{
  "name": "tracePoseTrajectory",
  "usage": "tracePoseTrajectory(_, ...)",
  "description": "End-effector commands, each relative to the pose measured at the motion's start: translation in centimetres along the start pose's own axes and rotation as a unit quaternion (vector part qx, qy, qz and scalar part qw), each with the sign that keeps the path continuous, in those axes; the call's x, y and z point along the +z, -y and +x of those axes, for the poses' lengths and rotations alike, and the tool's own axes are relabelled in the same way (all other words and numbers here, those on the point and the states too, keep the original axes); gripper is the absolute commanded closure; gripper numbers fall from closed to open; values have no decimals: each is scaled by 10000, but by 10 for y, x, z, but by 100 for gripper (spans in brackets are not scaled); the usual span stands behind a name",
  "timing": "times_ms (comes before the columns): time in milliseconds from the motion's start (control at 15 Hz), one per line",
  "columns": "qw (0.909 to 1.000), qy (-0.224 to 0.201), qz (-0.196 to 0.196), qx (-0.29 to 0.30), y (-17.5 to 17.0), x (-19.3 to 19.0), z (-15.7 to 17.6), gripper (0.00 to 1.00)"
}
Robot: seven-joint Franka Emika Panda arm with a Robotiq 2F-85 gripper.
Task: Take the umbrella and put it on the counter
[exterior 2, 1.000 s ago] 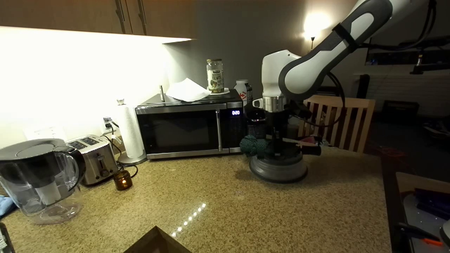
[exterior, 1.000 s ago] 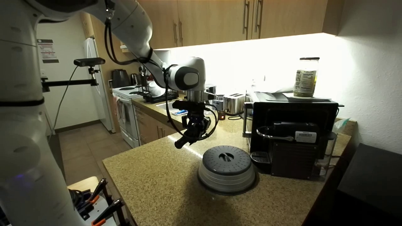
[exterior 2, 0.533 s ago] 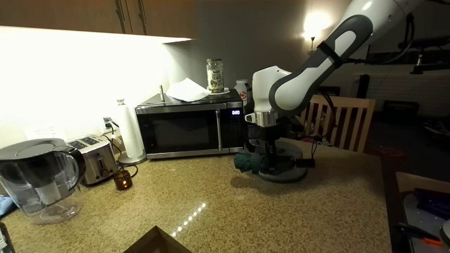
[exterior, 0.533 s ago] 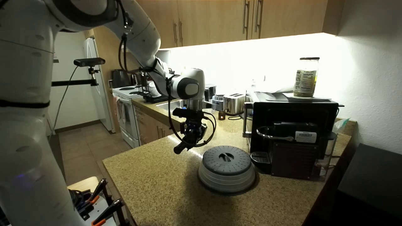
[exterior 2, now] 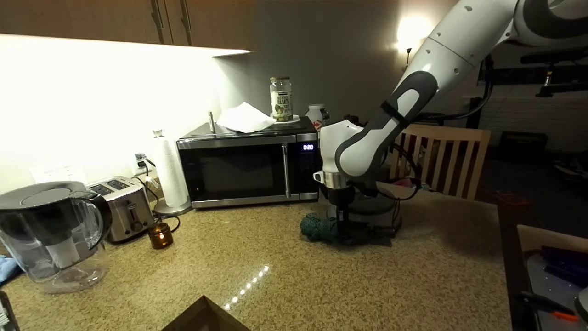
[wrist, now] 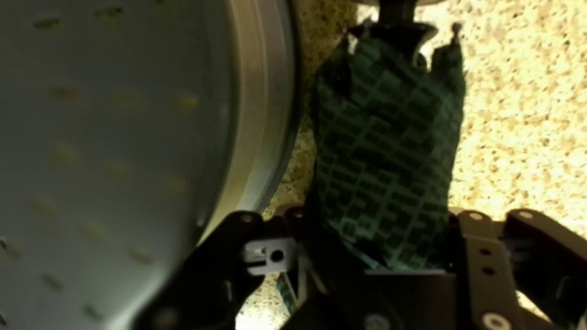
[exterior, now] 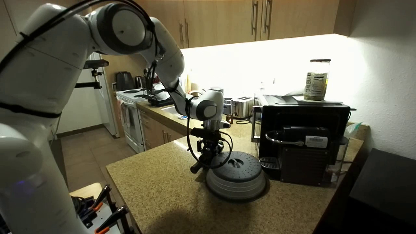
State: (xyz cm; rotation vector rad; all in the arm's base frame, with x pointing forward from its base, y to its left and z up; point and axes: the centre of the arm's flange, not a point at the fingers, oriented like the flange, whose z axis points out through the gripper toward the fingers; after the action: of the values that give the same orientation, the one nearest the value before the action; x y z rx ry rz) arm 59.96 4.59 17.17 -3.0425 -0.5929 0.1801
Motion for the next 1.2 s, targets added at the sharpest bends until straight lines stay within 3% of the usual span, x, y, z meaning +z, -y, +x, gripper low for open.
tracePoseTrajectory(0,10000,-2,2,7,-1,3,3,64)
tracePoseTrajectory(533,10000,-18,-3,13,-3,3,6,64)
tracePoseTrajectory(600,10000,-18,-3,13,-3,3,6,39)
tracePoseTrajectory(733,10000,-46,-24,40,-2,0,-3,32)
tracePoseTrajectory(1067,9996,-244,75,-83,12,-29,-24,0)
tracePoseTrajectory(1133,9993,-324,115,-115,15,-42,-27,1)
